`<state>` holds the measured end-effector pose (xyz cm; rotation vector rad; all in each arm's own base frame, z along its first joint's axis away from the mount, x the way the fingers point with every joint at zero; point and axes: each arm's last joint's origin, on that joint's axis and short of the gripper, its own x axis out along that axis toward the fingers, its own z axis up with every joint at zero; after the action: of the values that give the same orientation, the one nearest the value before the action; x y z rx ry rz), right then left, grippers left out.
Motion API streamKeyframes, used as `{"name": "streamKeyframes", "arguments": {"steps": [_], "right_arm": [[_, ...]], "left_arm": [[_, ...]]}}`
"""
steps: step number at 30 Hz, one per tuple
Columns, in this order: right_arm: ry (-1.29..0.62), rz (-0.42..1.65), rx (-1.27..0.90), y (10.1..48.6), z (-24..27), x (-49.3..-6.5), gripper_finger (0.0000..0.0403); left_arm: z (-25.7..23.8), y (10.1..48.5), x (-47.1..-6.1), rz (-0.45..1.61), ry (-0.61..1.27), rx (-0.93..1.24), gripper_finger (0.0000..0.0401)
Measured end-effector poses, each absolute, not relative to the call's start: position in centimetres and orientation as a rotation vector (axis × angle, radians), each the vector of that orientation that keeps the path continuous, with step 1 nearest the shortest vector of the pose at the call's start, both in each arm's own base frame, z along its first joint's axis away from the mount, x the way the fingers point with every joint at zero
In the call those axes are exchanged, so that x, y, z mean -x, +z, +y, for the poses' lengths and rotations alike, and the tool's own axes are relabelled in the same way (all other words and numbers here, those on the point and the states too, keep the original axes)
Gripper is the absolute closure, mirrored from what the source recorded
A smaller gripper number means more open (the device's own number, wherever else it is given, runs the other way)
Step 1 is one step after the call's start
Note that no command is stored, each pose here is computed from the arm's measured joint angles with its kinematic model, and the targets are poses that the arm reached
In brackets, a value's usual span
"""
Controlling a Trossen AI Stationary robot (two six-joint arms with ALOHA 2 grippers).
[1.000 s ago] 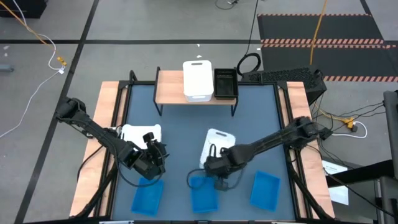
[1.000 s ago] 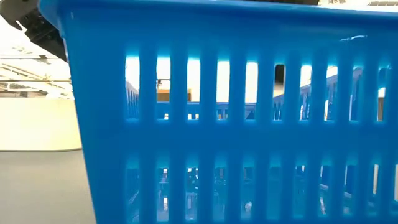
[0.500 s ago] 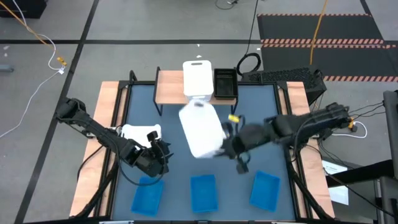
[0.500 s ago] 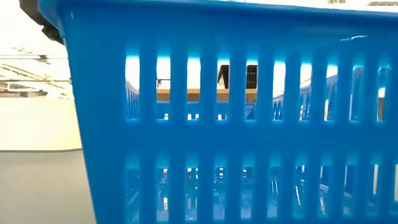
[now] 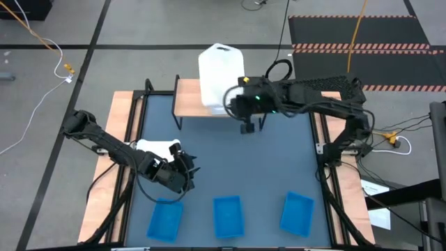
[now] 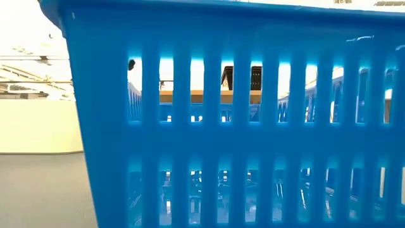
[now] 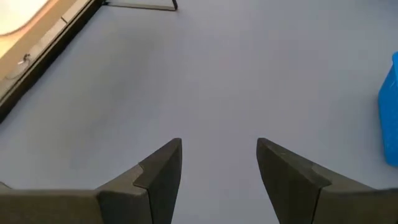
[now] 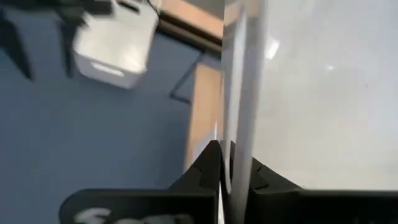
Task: Stack baskets on shelf by color
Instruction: Stack the white bin on the white bin on the shelf
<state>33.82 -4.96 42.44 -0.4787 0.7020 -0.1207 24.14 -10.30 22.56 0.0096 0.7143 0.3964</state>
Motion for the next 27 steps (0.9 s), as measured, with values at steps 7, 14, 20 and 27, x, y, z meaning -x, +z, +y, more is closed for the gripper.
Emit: {"name": "streamKeyframes", "arguments": {"steps": [7,14,20,27], "right_arm": [[-0.204,0.876,0.42,38.9,-10.9,-35.2,0.0402],[-0.136,0.994,0.346,36.8,-12.4,-35.1,0.0403],[-0.148,1.009,0.306,36.7,-12.4,-34.9,0.0403],[-0.155,1.003,0.298,36.9,-12.3,-34.8,0.0394]], "left_arm": [[-10.8,22.5,-23.9,0.726,0.367,-0.007,0.0192],[-10.8,22.5,-23.9,0.729,0.365,-0.012,0.0192],[-10.8,22.5,-23.9,0.731,0.359,-0.028,0.0192],[-10.8,22.5,-23.9,0.73,0.363,-0.016,0.0192]]}}
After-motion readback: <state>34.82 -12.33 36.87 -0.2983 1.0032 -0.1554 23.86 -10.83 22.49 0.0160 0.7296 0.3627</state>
